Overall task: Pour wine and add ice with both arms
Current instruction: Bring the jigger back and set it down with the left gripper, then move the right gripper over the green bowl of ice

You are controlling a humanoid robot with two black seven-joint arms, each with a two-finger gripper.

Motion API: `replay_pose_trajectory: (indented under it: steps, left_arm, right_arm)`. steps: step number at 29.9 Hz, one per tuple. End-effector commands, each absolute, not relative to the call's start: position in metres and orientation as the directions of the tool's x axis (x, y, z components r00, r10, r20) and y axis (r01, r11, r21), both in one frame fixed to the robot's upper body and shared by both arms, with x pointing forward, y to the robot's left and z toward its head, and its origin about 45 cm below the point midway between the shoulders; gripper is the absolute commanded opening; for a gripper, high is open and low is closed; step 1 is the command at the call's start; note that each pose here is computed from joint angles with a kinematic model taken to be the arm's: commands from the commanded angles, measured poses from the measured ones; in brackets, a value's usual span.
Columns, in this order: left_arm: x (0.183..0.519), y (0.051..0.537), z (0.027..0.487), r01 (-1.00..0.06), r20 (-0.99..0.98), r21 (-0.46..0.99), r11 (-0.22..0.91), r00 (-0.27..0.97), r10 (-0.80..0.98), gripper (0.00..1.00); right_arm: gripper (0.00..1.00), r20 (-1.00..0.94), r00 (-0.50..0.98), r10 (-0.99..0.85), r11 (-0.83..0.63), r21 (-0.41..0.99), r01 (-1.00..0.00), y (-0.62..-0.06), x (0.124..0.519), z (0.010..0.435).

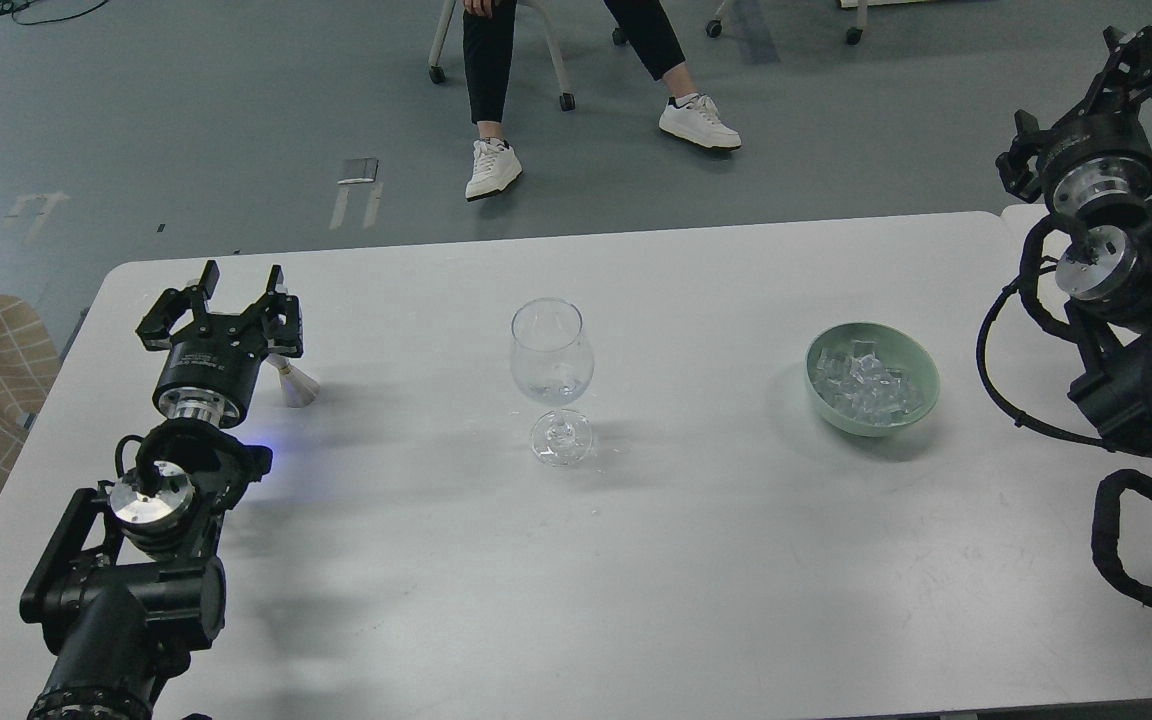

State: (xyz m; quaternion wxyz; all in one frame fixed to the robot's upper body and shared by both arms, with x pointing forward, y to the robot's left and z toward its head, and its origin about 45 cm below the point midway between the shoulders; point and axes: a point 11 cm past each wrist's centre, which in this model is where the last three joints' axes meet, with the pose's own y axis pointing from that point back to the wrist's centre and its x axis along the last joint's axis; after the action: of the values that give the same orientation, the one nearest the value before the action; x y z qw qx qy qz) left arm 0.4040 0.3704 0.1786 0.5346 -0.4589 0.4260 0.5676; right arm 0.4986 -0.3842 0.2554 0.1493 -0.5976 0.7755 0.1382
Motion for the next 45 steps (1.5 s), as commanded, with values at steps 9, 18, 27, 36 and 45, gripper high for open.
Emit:
replay_pose_trajectory:
  steps: [9,18,27,36,45]
  left_arm:
    - [0.418,0.368,0.273,-0.991,-0.938,-0.132,-0.001,0.125,0.323,0.92]
    - [0.435,0.34,0.303,-0.989,-0.747,-0.096,0.109,0.144,0.649,0.93]
    - [0.444,0.336,0.309,-0.991,-0.595,-0.079,0.112,0.137,0.792,0.93]
    - [0.454,0.368,0.305,-0.996,-0.597,-0.094,-0.002,0.055,0.8,0.93]
    - [0.45,0.368,0.307,-0.995,-0.596,-0.101,0.017,0.075,0.8,0.94]
  right_arm:
    - [1.0,-0.351,-0.147,-0.925,0.188,-0.085,-0.979,-0.384,0.502,0.302]
    - [1.0,0.134,0.164,-0.977,-0.184,-0.153,-0.971,-0.326,0.498,0.359]
    - [1.0,0.68,0.254,-0.688,-0.373,-0.031,-0.927,-0.301,0.495,0.356]
    - [1.0,0.949,0.309,-0.059,-0.506,0.238,-0.829,-0.292,0.475,0.297]
    - [1.0,0.891,0.432,0.139,-0.518,0.438,-0.735,-0.295,0.449,0.235]
